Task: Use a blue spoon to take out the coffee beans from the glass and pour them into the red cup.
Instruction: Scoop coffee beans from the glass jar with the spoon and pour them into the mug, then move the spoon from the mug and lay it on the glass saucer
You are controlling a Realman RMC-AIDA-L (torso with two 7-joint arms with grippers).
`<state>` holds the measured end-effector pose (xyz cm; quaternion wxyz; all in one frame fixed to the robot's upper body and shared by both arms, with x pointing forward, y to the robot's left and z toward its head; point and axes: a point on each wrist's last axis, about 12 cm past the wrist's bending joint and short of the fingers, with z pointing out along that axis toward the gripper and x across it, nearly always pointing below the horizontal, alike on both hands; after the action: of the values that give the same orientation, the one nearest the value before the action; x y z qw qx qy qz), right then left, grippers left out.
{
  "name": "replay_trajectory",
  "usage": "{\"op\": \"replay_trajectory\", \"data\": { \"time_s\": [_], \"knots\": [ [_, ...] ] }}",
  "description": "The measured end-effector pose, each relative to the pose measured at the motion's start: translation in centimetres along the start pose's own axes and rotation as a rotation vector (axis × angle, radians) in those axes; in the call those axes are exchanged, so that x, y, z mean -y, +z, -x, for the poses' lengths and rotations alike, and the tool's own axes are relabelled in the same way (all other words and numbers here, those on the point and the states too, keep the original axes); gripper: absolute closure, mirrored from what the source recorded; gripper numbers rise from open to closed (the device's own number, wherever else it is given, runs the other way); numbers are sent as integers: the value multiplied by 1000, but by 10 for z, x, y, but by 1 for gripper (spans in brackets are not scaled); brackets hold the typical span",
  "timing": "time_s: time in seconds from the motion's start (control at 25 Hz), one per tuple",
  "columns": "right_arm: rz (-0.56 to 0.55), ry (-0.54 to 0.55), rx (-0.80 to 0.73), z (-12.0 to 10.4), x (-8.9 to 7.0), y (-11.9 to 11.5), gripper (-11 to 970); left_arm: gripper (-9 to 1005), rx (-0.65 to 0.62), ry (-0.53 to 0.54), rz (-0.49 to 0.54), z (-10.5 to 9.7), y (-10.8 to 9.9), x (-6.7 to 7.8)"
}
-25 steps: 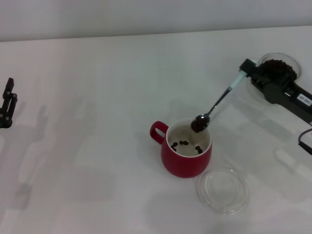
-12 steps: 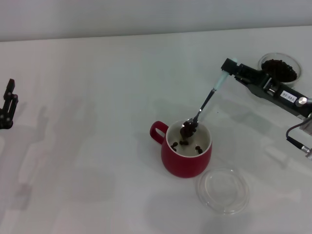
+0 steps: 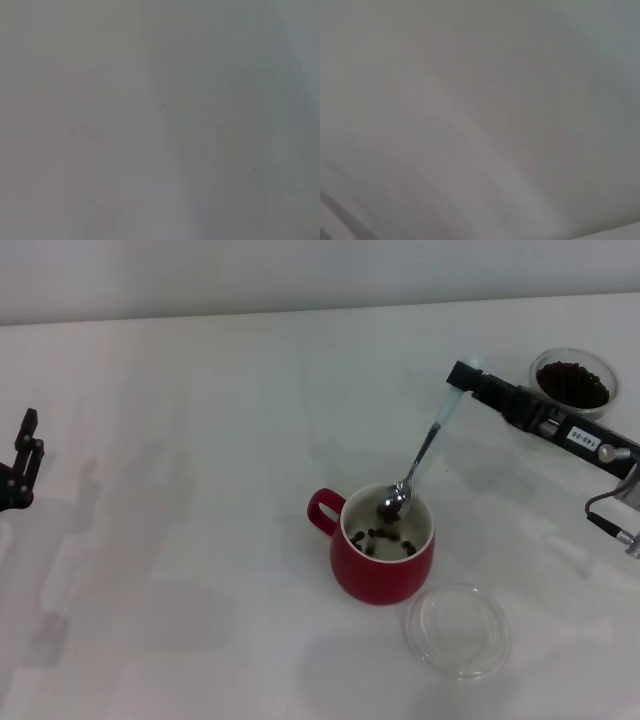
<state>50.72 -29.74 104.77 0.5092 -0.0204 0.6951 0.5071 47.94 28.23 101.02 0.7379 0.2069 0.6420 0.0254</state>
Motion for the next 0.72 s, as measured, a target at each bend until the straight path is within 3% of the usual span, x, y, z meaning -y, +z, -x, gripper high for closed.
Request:
{"op": "replay_trajectory", "data": {
  "time_s": [0.52,0.72],
  "knots": [
    [135,-246,4,3,-15,-5,777,451,-2,-5,-1,0,0,1],
    [140,-237,37,5,-17,-8,777,451,7,-14,4,2,3,2]
  ]
}}
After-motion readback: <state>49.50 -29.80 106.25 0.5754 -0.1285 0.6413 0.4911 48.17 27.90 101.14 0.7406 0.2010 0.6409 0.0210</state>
